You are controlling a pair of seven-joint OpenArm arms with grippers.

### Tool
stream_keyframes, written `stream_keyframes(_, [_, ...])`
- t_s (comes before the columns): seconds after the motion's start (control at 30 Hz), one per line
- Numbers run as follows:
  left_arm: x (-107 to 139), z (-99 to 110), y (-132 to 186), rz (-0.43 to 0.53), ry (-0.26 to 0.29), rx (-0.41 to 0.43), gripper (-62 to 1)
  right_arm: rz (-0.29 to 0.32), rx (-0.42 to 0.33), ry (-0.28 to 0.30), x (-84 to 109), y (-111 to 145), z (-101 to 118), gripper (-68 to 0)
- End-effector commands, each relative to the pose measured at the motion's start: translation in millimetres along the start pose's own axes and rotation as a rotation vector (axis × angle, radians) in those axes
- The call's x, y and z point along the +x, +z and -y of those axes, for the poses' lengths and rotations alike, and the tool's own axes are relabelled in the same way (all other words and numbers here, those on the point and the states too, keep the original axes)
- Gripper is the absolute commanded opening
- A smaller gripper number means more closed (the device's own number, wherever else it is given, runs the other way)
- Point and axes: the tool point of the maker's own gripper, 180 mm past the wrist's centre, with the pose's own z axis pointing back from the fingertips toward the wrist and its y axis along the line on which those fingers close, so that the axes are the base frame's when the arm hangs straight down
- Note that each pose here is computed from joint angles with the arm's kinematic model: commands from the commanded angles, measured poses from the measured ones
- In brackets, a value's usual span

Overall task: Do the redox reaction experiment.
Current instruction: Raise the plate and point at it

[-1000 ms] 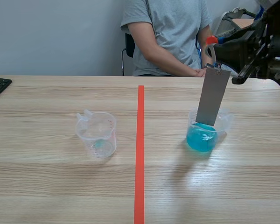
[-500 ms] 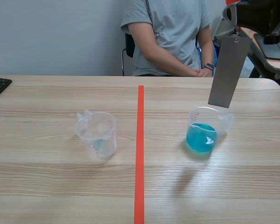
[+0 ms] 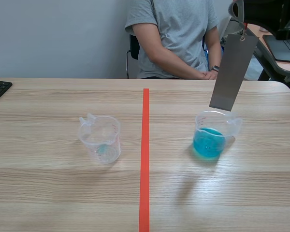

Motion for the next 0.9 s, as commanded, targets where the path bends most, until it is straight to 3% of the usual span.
stream_keyframes(0.0, [8, 2, -2, 0.029, -0.002, -0.010, -56.0, 0.034, -0.013, 0.039, 16.9, 5, 7, -66.0])
stream_keyframes(0.2, [9, 2, -2, 0.031, 0.002, -0.011, -56.0, 0.034, -0.013, 0.039, 16.9, 5, 7, -66.0])
stream_keyframes(0.33, [19, 7, -3, 0.063, -0.016, -0.067, -56.0, 0.034, -0.013, 0.039, 16.8, 5, 7, -66.0])
stream_keyframes(0.6, [50, 21, -8, 0.111, -0.130, -0.282, -56.0, 0.034, -0.013, 0.038, 16.6, 5, 7, -66.0])
stream_keyframes(0.87, [101, 35, -33, 0.206, -0.273, -0.424, -56.0, 0.033, -0.013, 0.038, 16.5, 5, 7, -66.0])
